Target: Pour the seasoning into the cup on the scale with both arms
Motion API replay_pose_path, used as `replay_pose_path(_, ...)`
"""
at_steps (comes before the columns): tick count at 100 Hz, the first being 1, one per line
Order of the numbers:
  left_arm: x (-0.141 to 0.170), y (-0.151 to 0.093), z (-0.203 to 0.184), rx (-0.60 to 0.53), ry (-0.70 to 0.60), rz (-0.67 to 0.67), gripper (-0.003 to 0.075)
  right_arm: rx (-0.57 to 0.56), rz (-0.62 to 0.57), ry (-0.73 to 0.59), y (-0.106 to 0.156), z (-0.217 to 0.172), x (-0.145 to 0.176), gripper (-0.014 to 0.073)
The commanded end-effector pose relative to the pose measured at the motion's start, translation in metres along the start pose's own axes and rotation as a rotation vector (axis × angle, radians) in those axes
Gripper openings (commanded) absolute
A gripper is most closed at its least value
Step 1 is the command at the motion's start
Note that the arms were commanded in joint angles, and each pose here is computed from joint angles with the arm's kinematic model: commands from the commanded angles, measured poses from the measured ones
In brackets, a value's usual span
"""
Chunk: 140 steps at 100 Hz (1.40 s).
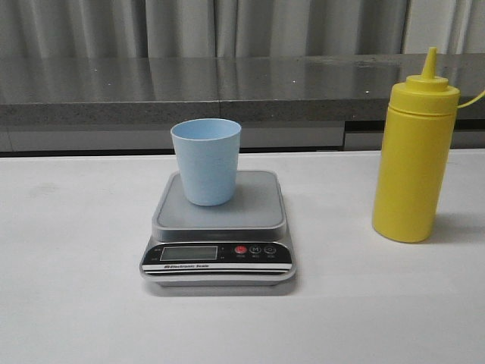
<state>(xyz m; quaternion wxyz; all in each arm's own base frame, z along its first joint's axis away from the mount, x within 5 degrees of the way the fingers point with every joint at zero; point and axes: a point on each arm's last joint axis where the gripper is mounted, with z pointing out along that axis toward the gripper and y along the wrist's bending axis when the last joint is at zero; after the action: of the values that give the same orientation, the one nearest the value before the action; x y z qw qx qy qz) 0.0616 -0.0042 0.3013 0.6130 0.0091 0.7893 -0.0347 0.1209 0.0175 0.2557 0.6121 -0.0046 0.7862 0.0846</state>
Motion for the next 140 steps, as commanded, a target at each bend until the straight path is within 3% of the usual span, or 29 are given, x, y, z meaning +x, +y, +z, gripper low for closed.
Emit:
replay_pose_path(1, -0.014, -0.001, -0.002, 0.005, -0.094, -0.016, -0.002, -0.034, -0.013, -0.088, 0.005, 0.01, -0.017, 0.0664)
replay_pose_path(51, -0.014, -0.001, -0.002, 0.005, -0.094, -0.016, -0.002, -0.06, -0.011, -0.05, 0.006, 0.073, 0.001, 0.0664)
replay_pose_path(75, -0.014, -0.001, -0.002, 0.005, -0.094, -0.016, -0.002, -0.15, -0.121, -0.048, 0.013, 0.094, 0.015, 0.0664)
replay_pose_path(122, -0.014, -0.001, -0.002, 0.005, -0.094, -0.016, -0.002, -0.206, -0.049, -0.103, 0.014, 0.136, 0.05, 0.0664)
replay_pose_path(140, -0.014, -0.001, -0.002, 0.005, -0.094, -0.016, -0.002, -0.154, -0.004, -0.104, 0.008, 0.147, 0.058, 0.0664)
